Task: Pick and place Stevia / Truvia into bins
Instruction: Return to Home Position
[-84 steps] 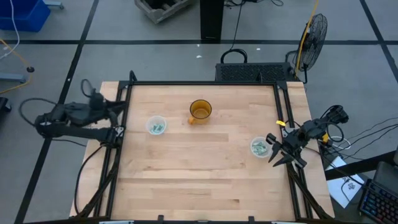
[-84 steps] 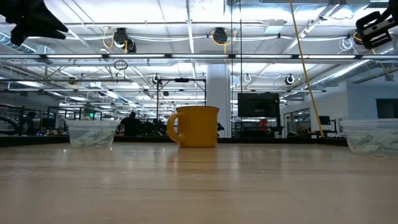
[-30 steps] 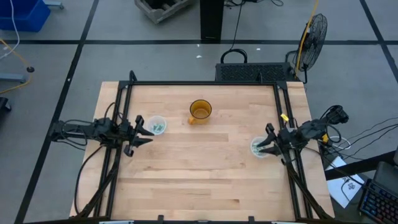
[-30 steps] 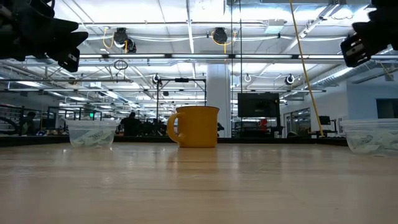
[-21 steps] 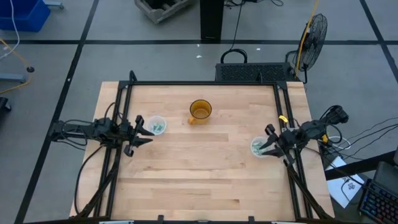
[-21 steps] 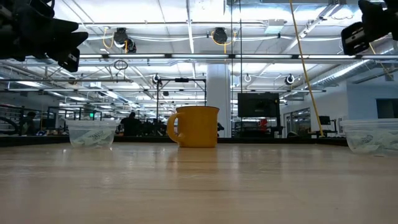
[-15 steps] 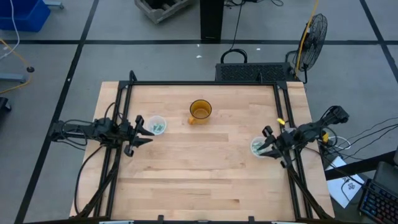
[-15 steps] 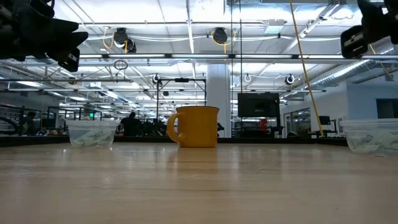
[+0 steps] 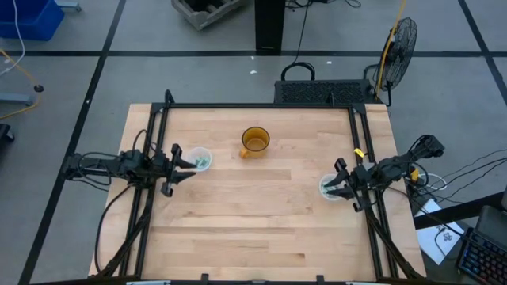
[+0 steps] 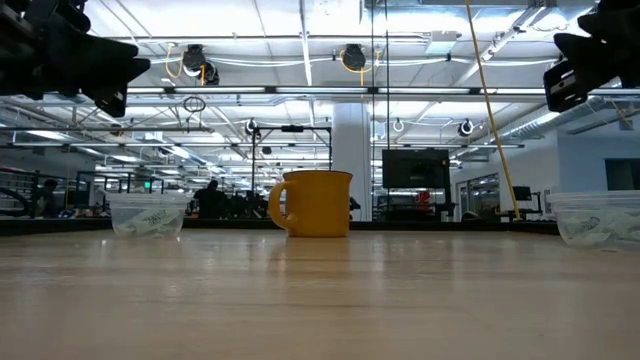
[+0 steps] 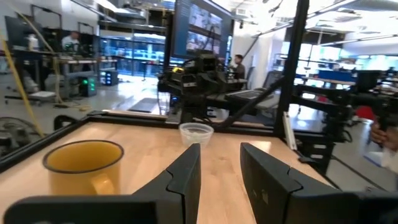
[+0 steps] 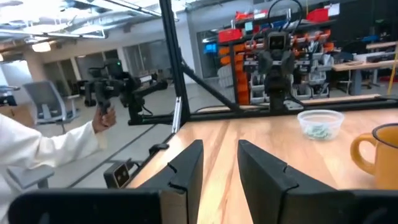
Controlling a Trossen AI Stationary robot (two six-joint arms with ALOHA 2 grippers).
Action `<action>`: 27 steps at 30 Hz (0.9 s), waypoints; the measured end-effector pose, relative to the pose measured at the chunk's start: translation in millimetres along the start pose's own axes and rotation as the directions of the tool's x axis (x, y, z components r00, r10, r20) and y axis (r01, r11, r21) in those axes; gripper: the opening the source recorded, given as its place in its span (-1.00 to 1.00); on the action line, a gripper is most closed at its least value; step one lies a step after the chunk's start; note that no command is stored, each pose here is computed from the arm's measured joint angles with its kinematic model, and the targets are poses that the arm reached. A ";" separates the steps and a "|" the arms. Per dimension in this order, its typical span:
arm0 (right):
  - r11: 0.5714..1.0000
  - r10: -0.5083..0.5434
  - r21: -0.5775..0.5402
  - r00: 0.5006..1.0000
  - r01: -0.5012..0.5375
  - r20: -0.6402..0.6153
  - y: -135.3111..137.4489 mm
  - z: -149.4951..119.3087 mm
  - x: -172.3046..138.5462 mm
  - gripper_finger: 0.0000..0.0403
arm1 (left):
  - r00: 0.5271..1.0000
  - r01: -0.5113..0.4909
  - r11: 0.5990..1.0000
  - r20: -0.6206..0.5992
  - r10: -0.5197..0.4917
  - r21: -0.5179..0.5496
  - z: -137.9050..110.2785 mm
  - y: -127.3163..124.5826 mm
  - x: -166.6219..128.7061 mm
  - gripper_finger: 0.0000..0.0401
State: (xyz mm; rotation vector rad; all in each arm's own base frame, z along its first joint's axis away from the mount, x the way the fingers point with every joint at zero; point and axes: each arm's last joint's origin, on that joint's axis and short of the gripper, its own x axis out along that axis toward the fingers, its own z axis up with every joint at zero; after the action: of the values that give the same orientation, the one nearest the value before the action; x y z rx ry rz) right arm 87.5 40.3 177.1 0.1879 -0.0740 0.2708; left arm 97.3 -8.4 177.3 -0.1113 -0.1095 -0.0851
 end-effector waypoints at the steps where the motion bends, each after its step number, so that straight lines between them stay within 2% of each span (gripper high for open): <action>1: 1.000 0.002 -0.001 1.000 -0.002 -0.002 0.0 -0.2 0.0 -0.53 | 1.000 -0.008 1.000 0.001 0.008 0.003 0.0 0.2 0.0 -0.41; 7: 1.000 0.012 -0.022 0.998 -0.013 -0.062 -0.2 -5.8 0.4 -0.53 | 1.000 -0.028 1.000 0.004 0.028 0.006 0.1 0.8 0.0 -0.41; 13: 0.988 0.015 -0.151 0.995 -0.029 -0.095 -0.1 -8.7 1.8 -0.53 | 1.000 -0.028 1.000 0.004 0.028 0.003 0.2 0.8 0.0 -0.41; 19: 0.994 0.014 -0.105 0.995 -0.025 -0.097 -0.1 -8.9 2.0 -0.53 | 1.000 -0.028 1.000 0.004 0.028 -0.002 0.2 0.8 0.0 -0.41; 27: 0.995 0.018 -0.099 0.998 -0.024 -0.062 0.4 -5.5 2.2 -0.53 | 1.000 -0.028 1.000 0.004 0.028 -0.003 0.2 0.8 0.0 -0.41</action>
State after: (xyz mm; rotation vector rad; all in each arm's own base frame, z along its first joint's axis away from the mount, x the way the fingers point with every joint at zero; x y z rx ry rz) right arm 89.8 42.3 172.0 0.0801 -0.0291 0.2934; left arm 97.4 -7.6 177.4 -0.1160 -0.1115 -0.0572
